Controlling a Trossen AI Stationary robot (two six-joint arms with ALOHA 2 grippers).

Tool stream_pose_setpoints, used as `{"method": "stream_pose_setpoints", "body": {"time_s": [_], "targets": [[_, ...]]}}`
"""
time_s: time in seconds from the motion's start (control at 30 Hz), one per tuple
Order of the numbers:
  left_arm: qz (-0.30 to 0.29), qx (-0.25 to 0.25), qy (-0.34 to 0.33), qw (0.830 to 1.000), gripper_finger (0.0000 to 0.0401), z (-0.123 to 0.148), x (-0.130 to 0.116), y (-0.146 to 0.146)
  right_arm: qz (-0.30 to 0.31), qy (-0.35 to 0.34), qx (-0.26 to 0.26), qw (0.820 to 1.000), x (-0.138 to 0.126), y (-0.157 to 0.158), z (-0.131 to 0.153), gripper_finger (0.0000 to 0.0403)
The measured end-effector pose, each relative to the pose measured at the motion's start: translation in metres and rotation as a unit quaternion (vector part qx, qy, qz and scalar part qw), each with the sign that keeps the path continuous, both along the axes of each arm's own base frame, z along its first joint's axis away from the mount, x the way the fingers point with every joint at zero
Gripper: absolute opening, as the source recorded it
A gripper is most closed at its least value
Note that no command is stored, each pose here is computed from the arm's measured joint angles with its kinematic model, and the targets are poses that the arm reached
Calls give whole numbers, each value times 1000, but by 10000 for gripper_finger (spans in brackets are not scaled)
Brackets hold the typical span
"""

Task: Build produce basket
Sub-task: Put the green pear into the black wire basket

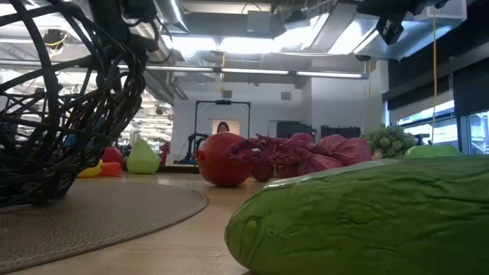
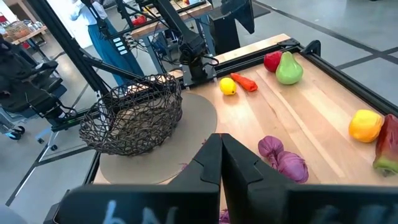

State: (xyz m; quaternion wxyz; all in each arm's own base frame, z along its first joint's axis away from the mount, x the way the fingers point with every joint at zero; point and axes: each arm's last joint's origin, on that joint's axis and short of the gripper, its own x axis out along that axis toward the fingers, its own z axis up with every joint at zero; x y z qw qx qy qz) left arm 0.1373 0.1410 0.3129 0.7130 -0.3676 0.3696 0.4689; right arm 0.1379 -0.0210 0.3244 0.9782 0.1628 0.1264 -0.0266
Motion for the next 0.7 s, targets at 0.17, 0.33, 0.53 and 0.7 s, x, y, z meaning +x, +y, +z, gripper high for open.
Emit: {"method": "stream_pose_setpoints", "body": {"time_s": [0.17,0.33,0.53,0.7], "targets": [[-16,35,57,998,236,-3,1,5,0,0,0,1000,0,0,0,0],[-13,30,64,997,236,-9,7,13,0,0,1,1000,0,0,0,0],[-58,1,111,992,236,-28,15,29,0,-1,0,1000,0,0,0,0],[-84,3,166,983,236,-45,25,42,0,-1,0,1000,0,0,0,0]]}}
